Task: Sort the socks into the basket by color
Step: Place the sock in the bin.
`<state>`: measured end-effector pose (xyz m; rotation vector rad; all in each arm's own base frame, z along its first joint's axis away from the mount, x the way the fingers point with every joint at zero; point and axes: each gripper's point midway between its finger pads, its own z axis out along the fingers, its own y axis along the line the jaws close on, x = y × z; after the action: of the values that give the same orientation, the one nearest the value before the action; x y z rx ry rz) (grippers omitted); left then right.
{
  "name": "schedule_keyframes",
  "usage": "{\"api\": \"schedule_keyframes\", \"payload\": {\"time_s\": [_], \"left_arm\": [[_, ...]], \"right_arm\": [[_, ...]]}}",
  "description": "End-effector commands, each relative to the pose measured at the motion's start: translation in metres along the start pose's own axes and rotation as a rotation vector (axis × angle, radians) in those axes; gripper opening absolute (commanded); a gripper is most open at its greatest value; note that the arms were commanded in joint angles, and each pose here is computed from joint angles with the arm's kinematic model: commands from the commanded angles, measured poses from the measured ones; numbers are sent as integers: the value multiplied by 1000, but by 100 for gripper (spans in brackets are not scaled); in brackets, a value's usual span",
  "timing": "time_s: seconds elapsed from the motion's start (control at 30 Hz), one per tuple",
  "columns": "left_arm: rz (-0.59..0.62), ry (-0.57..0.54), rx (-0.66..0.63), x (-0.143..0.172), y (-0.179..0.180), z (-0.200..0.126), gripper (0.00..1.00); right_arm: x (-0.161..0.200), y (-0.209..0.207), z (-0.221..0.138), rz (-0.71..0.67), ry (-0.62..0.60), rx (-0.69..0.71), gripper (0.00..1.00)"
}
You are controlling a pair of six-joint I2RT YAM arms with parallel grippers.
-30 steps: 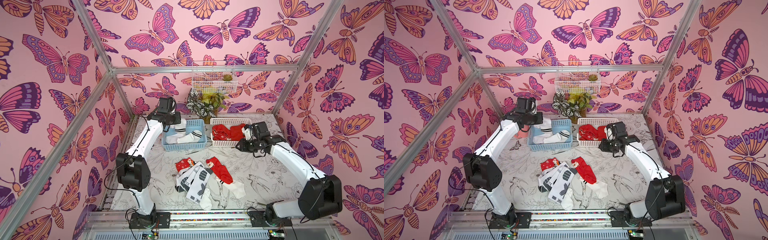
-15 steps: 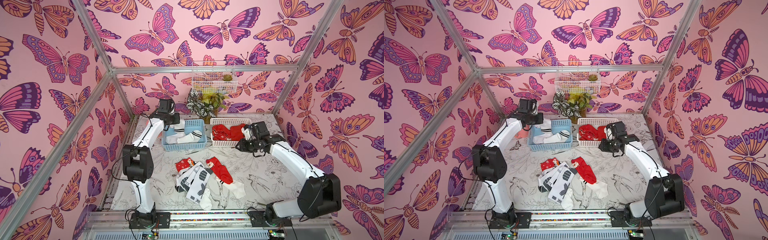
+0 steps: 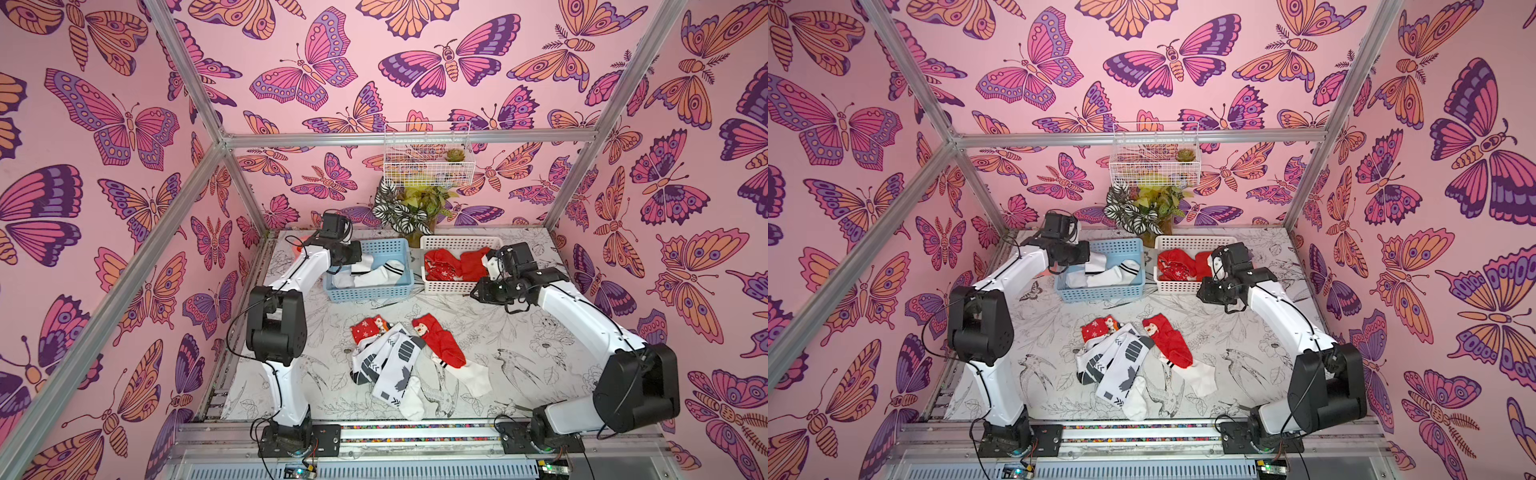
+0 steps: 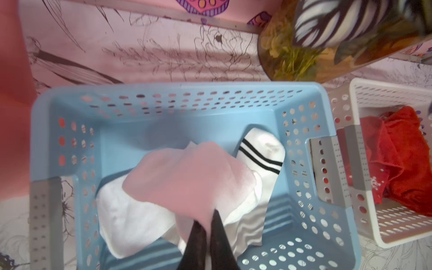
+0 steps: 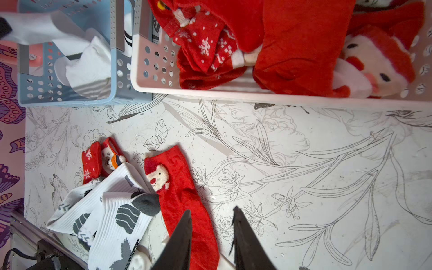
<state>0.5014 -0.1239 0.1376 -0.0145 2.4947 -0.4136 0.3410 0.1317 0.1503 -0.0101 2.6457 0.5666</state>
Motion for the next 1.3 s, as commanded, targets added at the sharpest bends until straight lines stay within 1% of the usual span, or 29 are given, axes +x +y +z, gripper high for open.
{"api": "schedule_keyframes", "payload": {"time_s": [0.0, 0.27, 0.37, 0.6, 0.63, 0.93, 1.13, 1.27], "left_arm": [[-21, -38, 36, -2, -6, -20, 7], [-41, -19, 53, 20, -8, -24, 10], [-49, -12, 65, 26, -11, -25, 13], [-51, 9, 77, 37, -16, -24, 31], [-52, 9, 78, 38, -17, -24, 32], [-57, 3, 90, 40, -22, -32, 35], [-63, 9, 88, 49, -21, -40, 39], [-77, 26, 67, 61, -16, -42, 40]], "right_arm": [[-8, 9, -3, -18, -12, -24, 32], [-6, 10, -1, -12, -8, -35, 32], [-6, 10, -1, -13, -9, -34, 32], [-6, 11, -3, -15, -13, -40, 32], [-6, 11, -3, -16, -14, -39, 32], [-5, 12, -4, -16, -16, -47, 32], [-6, 15, -5, -17, -19, -58, 33], [-6, 16, -7, -18, -24, -66, 33]]}}
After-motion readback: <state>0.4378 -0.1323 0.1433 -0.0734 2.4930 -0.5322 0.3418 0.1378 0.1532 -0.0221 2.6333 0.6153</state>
